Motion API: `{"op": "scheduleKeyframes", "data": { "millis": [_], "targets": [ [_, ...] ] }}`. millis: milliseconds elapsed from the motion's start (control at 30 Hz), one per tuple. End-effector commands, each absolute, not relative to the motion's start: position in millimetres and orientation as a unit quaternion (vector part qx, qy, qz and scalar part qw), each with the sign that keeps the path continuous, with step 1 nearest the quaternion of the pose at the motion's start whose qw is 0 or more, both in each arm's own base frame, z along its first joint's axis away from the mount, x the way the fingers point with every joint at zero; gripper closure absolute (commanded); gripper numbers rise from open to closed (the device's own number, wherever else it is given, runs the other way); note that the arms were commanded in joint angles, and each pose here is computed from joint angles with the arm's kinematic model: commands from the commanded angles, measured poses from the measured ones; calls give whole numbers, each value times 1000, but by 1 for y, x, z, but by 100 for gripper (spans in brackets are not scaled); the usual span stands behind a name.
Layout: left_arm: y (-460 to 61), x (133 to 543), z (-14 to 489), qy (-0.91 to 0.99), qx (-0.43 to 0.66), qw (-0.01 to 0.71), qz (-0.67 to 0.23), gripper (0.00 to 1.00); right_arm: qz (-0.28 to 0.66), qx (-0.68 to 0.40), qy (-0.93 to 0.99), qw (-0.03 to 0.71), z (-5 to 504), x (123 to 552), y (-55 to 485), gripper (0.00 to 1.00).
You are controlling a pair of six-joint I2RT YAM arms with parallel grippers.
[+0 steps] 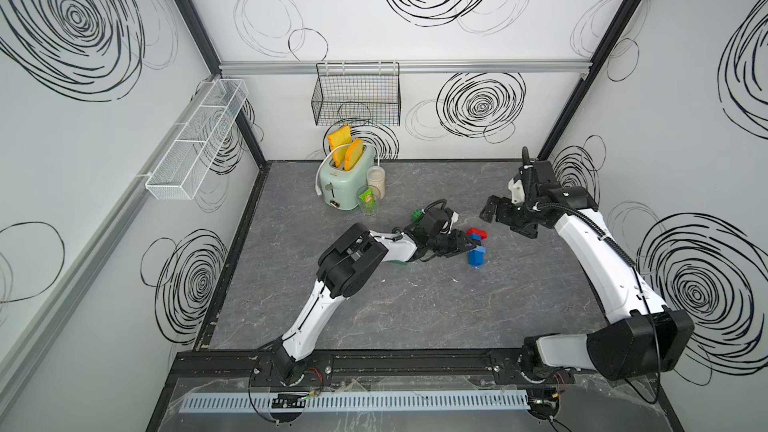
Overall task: Assemble the letter f with lego
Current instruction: Place the lego brick at the center of the board, then pick up the lego brick from the center of the board.
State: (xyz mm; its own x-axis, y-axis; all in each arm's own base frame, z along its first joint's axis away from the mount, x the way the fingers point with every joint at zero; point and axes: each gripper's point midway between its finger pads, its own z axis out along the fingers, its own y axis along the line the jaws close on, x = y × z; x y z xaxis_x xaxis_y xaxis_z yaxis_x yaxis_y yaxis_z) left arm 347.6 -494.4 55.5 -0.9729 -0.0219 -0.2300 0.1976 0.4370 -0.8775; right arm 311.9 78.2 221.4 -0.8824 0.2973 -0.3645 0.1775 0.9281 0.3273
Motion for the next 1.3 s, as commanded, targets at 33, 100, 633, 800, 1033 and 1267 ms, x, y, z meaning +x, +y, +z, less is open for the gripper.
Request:
{"op": "scheduleKeyframes", "data": {
  "millis": [33,100,633,800,1033,1267],
  "targets": [
    [-499,357,66,836,50,126,-532,50,144,120,959,214,225,307,78,1],
    [-495,359,66,839,48,131,-526,49,145,119,959,214,224,307,78,1],
    [-453,374,103,867,77,208,-446,31,140,101,960,222,223,301,86,1],
    [-429,366,138,870,102,242,-417,26,139,94,958,233,228,302,89,1],
    [-348,359,184,888,67,264,-369,10,147,88,957,234,224,297,92,1],
    [-283,413,149,924,-136,208,-291,2,141,85,960,228,216,289,89,1]
  ]
}}
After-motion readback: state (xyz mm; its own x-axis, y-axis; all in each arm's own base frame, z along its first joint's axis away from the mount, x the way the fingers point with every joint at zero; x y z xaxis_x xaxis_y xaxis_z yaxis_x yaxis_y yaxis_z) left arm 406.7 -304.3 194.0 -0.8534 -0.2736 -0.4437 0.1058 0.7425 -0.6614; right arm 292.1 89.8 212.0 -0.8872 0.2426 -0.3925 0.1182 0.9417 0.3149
